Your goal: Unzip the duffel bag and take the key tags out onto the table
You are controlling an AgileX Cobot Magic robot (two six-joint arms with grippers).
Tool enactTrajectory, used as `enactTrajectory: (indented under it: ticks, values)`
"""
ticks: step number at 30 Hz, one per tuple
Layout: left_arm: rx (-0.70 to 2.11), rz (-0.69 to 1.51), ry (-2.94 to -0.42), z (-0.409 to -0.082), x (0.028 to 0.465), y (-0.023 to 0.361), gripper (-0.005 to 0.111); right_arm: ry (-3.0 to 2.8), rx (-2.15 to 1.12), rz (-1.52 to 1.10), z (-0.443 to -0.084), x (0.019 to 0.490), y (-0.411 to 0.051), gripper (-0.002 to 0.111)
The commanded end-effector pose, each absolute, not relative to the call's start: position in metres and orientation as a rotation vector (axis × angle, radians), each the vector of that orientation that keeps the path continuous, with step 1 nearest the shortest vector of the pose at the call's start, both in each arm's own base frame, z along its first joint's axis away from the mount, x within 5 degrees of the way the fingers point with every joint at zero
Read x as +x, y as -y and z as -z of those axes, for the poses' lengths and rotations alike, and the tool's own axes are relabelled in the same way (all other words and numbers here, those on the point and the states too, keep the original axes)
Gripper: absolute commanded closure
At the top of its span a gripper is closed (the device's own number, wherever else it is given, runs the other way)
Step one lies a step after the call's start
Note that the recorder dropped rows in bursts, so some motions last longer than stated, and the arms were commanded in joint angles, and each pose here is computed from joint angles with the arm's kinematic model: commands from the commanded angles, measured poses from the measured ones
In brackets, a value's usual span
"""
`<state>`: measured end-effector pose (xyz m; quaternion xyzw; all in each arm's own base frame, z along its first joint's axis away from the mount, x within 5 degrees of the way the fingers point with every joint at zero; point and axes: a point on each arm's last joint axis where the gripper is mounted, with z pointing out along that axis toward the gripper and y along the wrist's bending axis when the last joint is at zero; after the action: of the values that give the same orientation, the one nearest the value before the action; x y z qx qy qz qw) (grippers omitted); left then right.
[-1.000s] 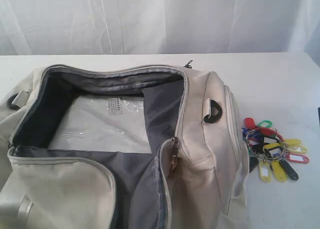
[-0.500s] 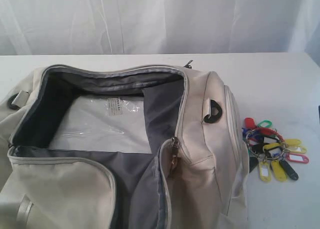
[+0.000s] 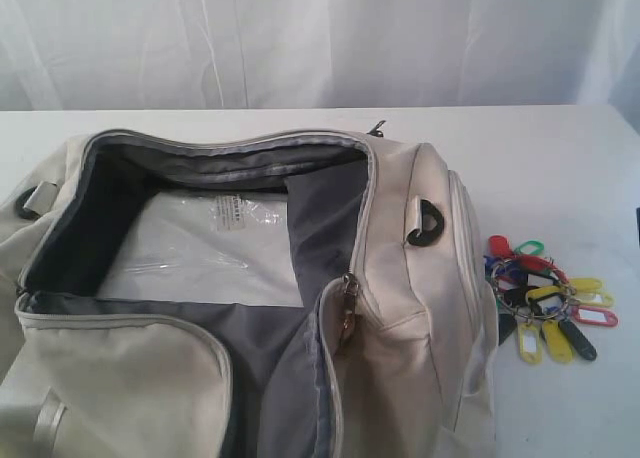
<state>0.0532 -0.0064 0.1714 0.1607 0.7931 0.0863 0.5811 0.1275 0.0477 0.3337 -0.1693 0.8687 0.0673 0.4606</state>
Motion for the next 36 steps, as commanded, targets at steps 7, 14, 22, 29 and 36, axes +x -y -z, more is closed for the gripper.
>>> enactTrajectory:
  ticks: [7,14,22,29,36]
  values:
    - [0.543,-0.218,-1.832,-0.1688,0.0519,0.0091,0.107,-2.134,-0.410,-0.165,-0.3326,0.1272,-0.0468,0.108]
    - [0.543,-0.218,-1.832,-0.1688,0.0519,0.0091,0.107,-2.134,-0.410,-0.165,-0.3326,0.1272,-0.0468,0.108]
    - [0.522,-0.170,-1.894,-0.1640,0.0500,0.0099,0.107,-2.134,-0.410,-0.165,-0.3326,0.1272,-0.0468,0.108]
    - [0.314,-0.025,-1.951,-0.1627,0.0494,0.0100,0.107,-2.134,-0.410,-0.165,-0.3326,0.1272,-0.0468,0.108]
    - [0.217,0.023,-1.954,-0.1636,0.0499,0.0093,0.107,-2.134,-0.410,-0.165,-0.3326,0.1272,-0.0468,0.108]
